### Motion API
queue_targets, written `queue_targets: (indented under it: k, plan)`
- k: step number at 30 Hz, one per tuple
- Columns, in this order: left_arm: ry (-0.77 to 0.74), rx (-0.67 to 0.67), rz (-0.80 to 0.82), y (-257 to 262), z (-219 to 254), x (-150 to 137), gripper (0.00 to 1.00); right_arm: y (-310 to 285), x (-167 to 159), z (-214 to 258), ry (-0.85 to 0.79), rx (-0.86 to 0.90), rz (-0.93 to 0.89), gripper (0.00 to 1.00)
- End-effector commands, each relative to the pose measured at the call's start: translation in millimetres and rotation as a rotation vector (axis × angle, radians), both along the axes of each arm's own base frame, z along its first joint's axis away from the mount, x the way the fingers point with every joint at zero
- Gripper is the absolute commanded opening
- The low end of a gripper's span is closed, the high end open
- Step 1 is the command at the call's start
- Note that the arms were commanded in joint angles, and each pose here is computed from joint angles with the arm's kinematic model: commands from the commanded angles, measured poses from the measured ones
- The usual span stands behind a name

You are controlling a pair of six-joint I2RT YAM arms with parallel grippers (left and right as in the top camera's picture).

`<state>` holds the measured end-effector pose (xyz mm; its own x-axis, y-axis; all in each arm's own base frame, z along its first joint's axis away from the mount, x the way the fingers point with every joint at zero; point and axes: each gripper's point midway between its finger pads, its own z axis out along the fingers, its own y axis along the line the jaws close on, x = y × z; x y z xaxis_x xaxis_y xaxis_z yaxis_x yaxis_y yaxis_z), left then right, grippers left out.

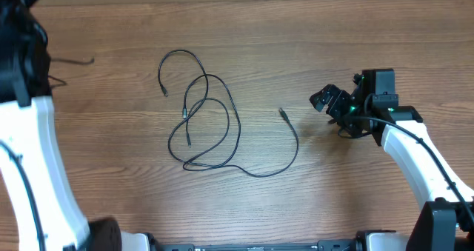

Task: Untangle cables
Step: 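Carry the cable to the far left and lay it on the table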

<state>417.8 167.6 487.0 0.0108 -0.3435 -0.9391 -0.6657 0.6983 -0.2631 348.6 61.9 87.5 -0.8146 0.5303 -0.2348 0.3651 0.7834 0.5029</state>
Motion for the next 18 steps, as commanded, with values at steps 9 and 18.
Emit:
queue_targets:
  k: [9, 18]
  plan:
    - [-0.017, 0.061, -0.318, -9, -27, 94, 0.04, 0, 7, 8, -0.027, -0.011, 0.004, 1.00]
    - [0.363, -0.171, -0.204, 32, -176, 96, 0.04, 0, 7, 8, -0.027, -0.011, 0.004, 1.00]
